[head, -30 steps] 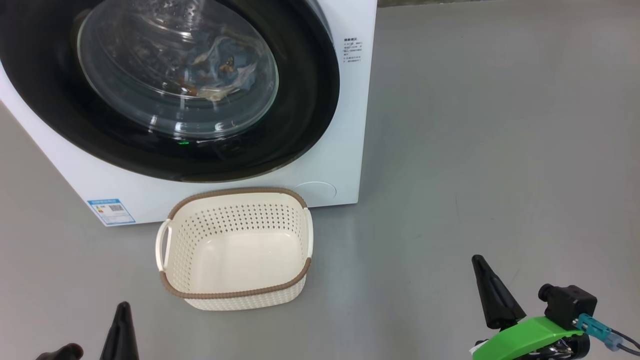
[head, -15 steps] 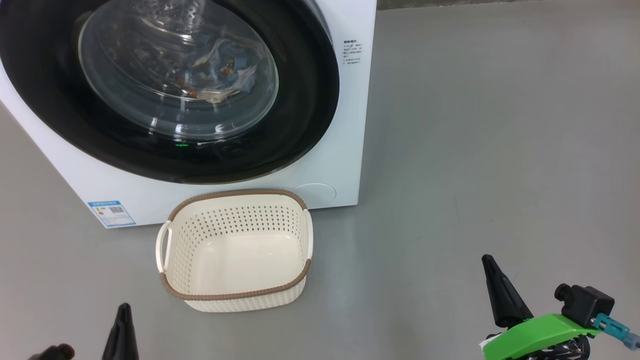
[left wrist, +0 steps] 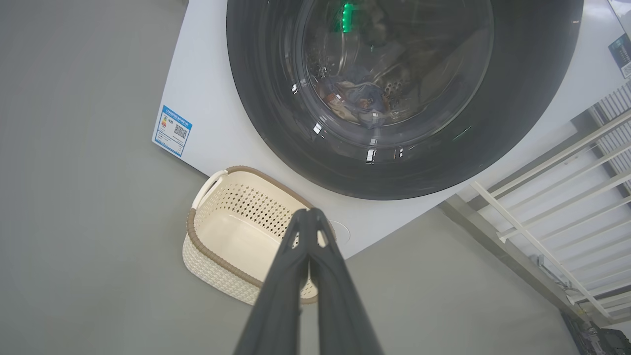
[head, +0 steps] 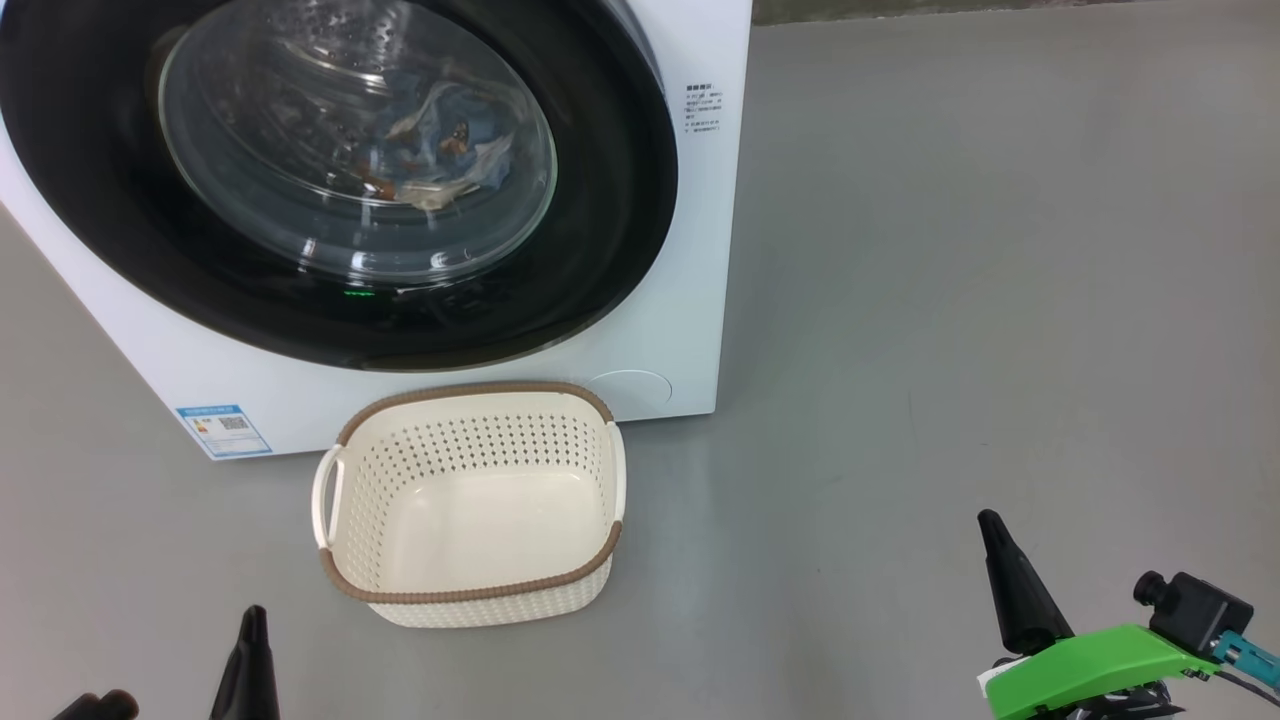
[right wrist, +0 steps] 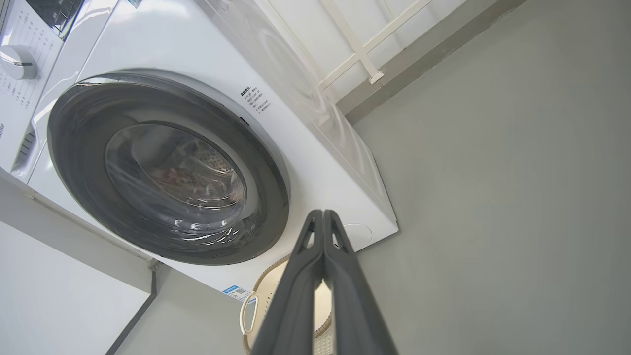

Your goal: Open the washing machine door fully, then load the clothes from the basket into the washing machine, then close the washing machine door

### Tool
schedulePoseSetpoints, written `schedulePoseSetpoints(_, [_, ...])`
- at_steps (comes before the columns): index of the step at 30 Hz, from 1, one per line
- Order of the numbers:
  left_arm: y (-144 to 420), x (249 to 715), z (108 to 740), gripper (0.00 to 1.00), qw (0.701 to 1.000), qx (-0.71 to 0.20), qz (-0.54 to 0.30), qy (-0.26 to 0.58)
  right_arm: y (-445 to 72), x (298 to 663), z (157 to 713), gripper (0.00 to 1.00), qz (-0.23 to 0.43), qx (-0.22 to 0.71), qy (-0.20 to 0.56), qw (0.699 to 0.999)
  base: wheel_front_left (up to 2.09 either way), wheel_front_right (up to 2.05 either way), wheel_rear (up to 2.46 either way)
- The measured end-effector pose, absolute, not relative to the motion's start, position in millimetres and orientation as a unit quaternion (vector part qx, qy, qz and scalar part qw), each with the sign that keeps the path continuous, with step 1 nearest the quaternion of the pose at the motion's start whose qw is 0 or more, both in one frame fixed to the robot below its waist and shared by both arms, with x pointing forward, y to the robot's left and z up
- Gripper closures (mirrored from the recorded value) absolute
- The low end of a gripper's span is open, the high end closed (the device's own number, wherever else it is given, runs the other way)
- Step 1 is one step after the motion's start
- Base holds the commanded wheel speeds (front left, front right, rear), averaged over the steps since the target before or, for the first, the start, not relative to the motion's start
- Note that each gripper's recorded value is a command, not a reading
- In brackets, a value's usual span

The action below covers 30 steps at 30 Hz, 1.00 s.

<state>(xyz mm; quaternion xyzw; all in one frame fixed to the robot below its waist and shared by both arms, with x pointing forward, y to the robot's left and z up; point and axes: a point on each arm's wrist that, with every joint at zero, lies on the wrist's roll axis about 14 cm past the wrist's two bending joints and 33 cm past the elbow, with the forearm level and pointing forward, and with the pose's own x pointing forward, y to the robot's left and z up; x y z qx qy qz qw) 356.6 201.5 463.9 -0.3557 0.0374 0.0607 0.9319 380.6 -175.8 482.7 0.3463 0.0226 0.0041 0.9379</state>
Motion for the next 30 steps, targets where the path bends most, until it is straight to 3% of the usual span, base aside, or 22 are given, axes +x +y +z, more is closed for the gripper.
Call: schedulePoseSetpoints(30, [196.9,363.7,465.3,1.0,0.857,-0.511,0.058,0.044,-189.9,379.1,479.8,1.0,-0.024,0.5,0.03,0.865,0.0,0.0,0.0])
